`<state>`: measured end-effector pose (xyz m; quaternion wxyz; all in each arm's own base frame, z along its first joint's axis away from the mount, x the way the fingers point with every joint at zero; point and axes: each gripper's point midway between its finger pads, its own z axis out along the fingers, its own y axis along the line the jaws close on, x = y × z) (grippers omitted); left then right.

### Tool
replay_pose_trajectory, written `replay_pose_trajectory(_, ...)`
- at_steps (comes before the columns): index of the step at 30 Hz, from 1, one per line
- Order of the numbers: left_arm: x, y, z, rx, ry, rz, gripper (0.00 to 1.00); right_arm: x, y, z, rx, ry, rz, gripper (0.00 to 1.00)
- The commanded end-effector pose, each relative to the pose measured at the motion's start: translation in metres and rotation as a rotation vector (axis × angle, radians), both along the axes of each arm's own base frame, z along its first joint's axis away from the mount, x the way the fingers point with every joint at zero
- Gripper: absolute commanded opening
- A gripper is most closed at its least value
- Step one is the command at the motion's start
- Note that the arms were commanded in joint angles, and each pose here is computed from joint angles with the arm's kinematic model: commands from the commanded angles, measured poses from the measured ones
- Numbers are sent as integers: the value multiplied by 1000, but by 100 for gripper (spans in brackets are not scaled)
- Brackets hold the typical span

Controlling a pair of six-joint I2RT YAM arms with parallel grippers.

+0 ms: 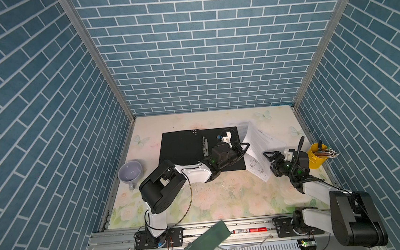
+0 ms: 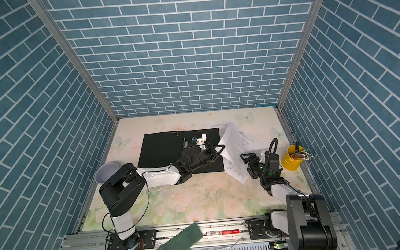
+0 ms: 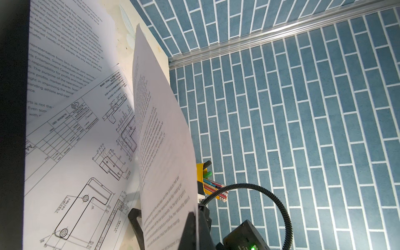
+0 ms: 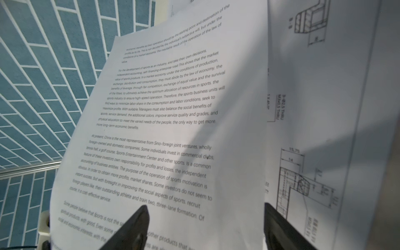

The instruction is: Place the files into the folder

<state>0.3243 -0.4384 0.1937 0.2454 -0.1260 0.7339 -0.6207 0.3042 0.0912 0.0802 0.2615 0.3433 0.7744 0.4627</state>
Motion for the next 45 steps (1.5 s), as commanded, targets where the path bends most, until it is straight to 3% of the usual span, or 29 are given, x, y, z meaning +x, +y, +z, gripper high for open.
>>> replay_pose_trajectory(1, 0, 1, -8, -14, 7, 10, 0, 3, 3, 5, 75, -20, -13, 78)
replay_pose_trajectory(14, -6, 12, -26, 13, 37, 28, 0, 6, -1, 18, 72, -26, -19, 60)
replay_pose_trajectory(28, -9, 19, -41, 44, 59, 38, 0, 6, -3, 20, 31, -24, 2, 23)
replay_pose_trajectory(33, -12, 24, -50, 67, 80, 42, 0, 6, -3, 25, 3, -26, 15, 17)
replay_pose_trajectory(42, -15, 30, -56, 98, 90, 48, 4, 7, -2, 30, -10, -36, 29, 3)
replay_pose_trajectory(45, -16, 32, -60, 115, 100, 47, 11, 9, -3, 34, -19, -45, 33, 0)
